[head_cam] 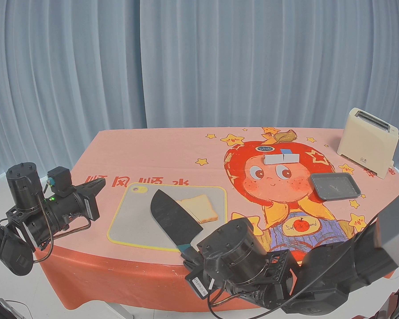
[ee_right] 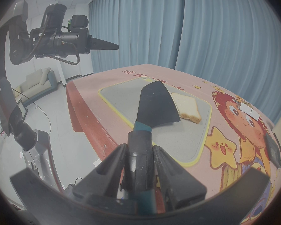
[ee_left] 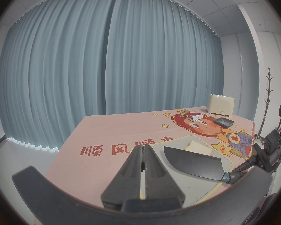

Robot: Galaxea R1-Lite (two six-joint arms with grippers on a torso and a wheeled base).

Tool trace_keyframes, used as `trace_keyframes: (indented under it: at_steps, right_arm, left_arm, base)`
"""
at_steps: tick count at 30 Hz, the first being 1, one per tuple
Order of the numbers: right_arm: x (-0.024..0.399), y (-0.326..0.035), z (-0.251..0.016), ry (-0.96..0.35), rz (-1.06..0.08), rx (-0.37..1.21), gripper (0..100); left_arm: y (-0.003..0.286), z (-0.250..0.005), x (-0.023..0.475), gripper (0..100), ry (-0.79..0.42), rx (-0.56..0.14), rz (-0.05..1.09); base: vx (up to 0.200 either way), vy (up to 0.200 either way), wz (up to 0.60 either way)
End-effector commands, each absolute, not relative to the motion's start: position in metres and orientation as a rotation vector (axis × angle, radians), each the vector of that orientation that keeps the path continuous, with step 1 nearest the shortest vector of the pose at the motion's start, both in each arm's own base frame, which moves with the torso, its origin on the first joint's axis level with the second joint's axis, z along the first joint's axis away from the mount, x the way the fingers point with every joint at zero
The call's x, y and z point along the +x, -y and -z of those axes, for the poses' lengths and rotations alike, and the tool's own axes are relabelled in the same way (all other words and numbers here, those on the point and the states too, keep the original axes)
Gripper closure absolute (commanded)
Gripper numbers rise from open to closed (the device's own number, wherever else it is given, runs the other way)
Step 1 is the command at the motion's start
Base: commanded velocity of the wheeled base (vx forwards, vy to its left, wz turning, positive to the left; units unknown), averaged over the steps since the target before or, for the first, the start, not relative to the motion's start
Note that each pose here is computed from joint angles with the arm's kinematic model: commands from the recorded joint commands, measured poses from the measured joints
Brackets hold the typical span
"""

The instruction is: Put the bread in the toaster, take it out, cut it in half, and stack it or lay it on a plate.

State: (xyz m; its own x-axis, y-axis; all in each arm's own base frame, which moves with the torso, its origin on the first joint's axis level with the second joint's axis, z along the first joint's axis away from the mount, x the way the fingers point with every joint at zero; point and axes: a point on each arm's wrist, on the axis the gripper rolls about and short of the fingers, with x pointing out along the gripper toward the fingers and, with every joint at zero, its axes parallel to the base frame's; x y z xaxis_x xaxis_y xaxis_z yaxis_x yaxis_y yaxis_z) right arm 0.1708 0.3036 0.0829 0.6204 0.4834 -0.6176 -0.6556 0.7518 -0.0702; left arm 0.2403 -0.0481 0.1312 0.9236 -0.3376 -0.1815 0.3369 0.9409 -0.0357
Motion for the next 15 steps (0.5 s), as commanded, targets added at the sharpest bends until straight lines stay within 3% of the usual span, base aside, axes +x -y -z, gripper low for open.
trace_keyframes:
  at_steps: [1, 15]
  right_arm:
    - [0.171, -0.304, -0.084, -0.611, -0.668, -0.299, 100]
    - [0.179, -0.291, -0.133, -0.518, -0.638, -0.105, 100]
  left_arm:
    - [0.048, -0.131, 0.24, 100, -0.188, -0.004, 0.345]
    - [0.05, -0.135, 0.243, 100, -0.171, -0.017, 0.363]
  base:
    - [0.0, 0.0, 0.0]
    - [0.0, 0.0, 0.0]
